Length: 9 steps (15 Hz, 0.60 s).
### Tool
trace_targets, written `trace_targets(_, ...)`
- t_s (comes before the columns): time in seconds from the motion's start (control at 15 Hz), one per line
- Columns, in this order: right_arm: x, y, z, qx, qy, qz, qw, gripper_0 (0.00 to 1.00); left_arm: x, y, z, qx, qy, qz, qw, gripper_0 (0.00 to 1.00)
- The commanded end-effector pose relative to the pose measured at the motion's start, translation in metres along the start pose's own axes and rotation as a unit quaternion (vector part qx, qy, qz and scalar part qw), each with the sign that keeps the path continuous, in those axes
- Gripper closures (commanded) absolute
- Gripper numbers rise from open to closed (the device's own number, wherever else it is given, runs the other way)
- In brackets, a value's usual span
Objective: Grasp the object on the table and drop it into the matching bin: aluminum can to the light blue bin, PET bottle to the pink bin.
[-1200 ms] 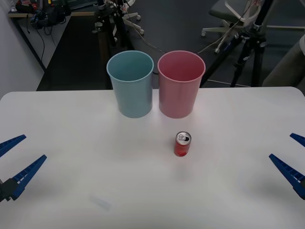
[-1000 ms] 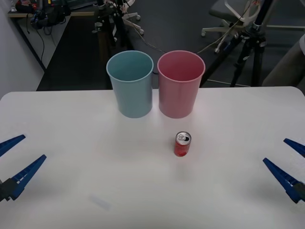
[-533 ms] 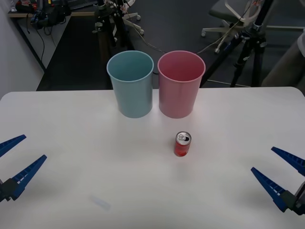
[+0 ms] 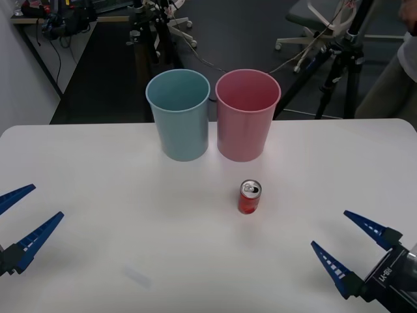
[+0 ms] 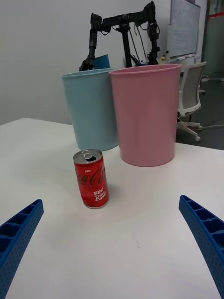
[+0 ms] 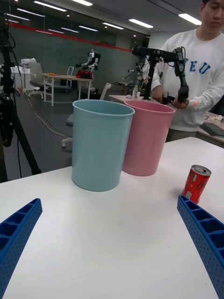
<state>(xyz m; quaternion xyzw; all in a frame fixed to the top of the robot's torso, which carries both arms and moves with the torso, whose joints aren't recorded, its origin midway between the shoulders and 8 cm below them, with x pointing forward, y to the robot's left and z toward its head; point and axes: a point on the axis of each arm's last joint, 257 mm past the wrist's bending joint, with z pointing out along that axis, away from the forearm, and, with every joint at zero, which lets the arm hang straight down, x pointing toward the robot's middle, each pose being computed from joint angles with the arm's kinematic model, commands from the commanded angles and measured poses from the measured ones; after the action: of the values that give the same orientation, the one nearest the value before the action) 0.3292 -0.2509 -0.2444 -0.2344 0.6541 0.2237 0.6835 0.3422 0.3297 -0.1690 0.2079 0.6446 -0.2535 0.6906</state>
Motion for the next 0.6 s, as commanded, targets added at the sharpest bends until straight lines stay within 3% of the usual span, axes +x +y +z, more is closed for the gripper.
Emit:
trace_targets(0.07,0.012,0.014,0.019,0.003,0.002,-0.018,0.9998,0.00,0.000,0.000,0.000,0.000,0.000,0.000,1.0000,0.00)
trace_targets(0.6,0.035,0.042,0.071,0.012,0.020,-0.013,0.9996,0.00,0.000,0.000,0.000,0.000,0.000,0.000,1.0000,0.00)
